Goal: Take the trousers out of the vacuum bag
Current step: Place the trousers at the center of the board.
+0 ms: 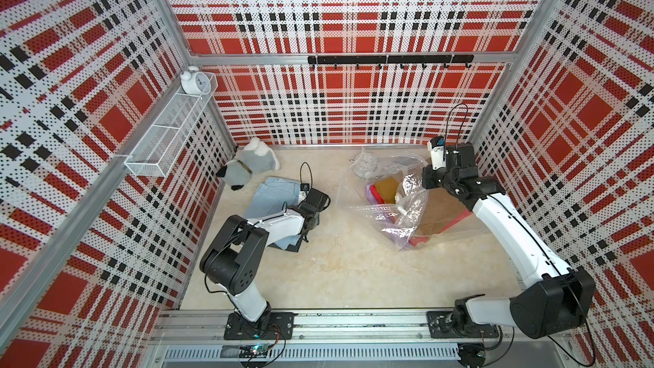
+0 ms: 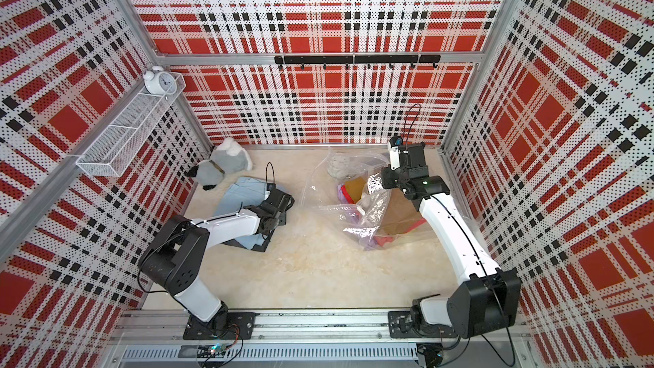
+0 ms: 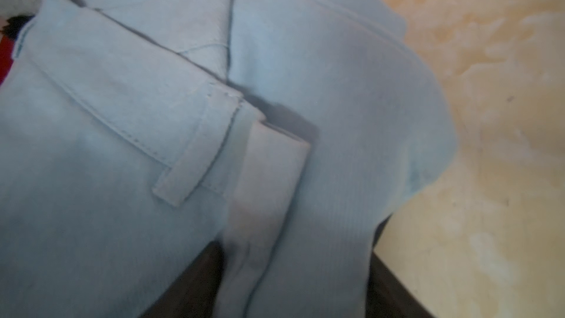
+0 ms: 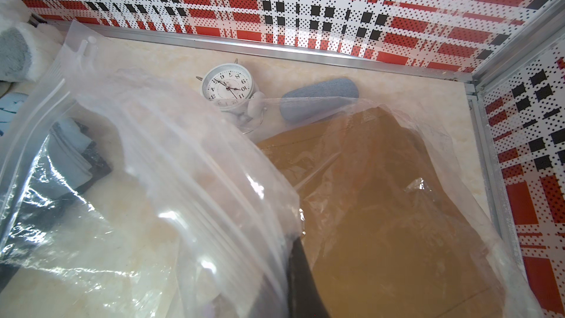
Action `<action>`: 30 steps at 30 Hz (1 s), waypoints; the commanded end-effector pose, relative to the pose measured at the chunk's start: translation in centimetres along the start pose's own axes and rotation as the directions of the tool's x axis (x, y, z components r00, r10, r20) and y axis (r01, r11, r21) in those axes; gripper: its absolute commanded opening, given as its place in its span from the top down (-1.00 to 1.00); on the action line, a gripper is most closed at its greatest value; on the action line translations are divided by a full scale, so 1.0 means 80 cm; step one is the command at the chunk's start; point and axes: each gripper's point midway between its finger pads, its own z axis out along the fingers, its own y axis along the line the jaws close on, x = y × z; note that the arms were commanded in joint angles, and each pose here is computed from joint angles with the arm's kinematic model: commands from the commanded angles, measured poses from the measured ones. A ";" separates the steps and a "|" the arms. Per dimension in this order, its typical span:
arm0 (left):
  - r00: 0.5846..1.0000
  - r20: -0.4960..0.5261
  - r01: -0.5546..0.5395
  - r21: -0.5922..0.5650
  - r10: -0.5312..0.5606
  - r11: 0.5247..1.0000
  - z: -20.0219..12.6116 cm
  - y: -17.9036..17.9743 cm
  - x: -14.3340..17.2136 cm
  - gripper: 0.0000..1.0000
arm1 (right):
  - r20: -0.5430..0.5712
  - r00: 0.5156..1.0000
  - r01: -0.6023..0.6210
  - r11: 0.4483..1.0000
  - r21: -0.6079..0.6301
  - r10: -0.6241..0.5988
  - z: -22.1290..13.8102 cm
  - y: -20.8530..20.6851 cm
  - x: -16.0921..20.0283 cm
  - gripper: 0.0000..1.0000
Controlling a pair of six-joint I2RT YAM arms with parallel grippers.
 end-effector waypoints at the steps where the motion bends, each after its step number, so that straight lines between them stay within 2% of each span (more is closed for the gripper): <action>1: 0.999 -0.046 0.026 0.043 -0.024 0.999 0.007 -0.005 0.008 0.04 | 0.020 1.000 0.011 1.000 0.002 -0.011 -0.002 0.002 -0.005 1.00; 6: 0.997 -0.028 0.072 0.088 -0.069 0.994 -0.002 0.003 -0.016 0.50 | 0.020 1.000 0.011 1.000 0.002 -0.011 -0.003 0.002 -0.004 1.00; 10: 0.993 0.002 0.115 0.147 -0.117 0.982 -0.020 0.014 -0.043 0.66 | 0.024 1.000 0.010 1.000 0.006 -0.010 -0.005 0.001 -0.004 1.00; 17: 0.973 0.057 0.203 0.258 -0.224 0.945 -0.056 0.048 -0.090 0.64 | 0.020 1.000 0.008 1.000 0.003 -0.008 -0.002 0.001 0.001 1.00; 21: 0.952 0.079 0.261 0.294 -0.296 0.919 -0.067 0.076 -0.109 0.46 | 0.020 1.000 0.008 1.000 -0.002 -0.008 -0.001 0.002 0.001 1.00; 25: 0.953 0.075 0.258 0.308 -0.294 0.916 -0.065 0.086 -0.110 0.34 | 0.021 1.000 0.010 1.000 0.000 -0.010 -0.001 0.002 0.001 1.00; 30: 0.954 0.054 0.263 0.325 -0.295 0.909 -0.059 0.082 -0.104 0.07 | 0.018 1.000 0.010 1.000 0.004 -0.010 -0.001 0.001 0.004 1.00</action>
